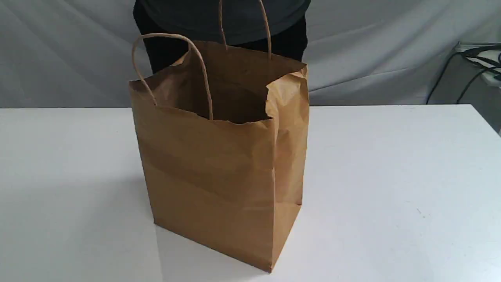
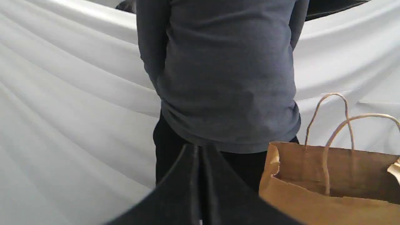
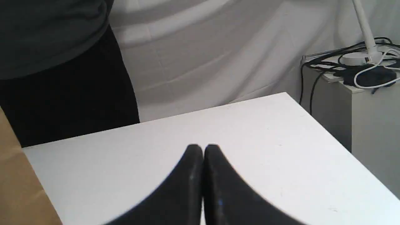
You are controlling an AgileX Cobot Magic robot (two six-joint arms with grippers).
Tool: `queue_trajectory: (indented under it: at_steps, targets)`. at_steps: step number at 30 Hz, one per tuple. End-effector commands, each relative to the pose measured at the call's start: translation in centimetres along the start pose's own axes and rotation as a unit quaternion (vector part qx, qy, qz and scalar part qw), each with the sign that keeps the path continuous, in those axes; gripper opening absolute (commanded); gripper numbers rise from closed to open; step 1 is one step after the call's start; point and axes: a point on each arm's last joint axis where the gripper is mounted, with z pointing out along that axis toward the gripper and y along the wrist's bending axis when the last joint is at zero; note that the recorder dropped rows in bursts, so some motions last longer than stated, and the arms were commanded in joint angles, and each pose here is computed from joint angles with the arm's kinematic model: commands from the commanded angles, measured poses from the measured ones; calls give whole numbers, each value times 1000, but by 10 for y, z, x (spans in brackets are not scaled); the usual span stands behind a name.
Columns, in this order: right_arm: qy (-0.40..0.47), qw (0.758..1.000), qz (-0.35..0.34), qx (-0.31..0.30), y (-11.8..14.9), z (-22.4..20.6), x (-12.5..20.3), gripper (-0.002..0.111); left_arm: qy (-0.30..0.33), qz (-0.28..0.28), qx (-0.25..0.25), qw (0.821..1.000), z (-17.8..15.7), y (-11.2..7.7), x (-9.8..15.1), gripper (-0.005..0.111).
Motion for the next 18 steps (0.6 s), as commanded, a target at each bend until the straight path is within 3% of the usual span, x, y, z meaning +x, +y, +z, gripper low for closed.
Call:
queue_trajectory:
  at_steps: [1,6,13,18]
  targets:
    - [-1,1000,-1,2,0,0,1,0,8,42,-13,999,-10,3,5,0]
    - [-1,1000,-1,2,0,0,1,0,47,73,-36,996,-25,6,32,0]
    - [-1,1000,-1,2,0,0,1,0,38,98,-79,991,-45,11,65,0]
    - [-1,1000,-1,2,0,0,1,0,40,103,-83,990,-50,11,79,0]
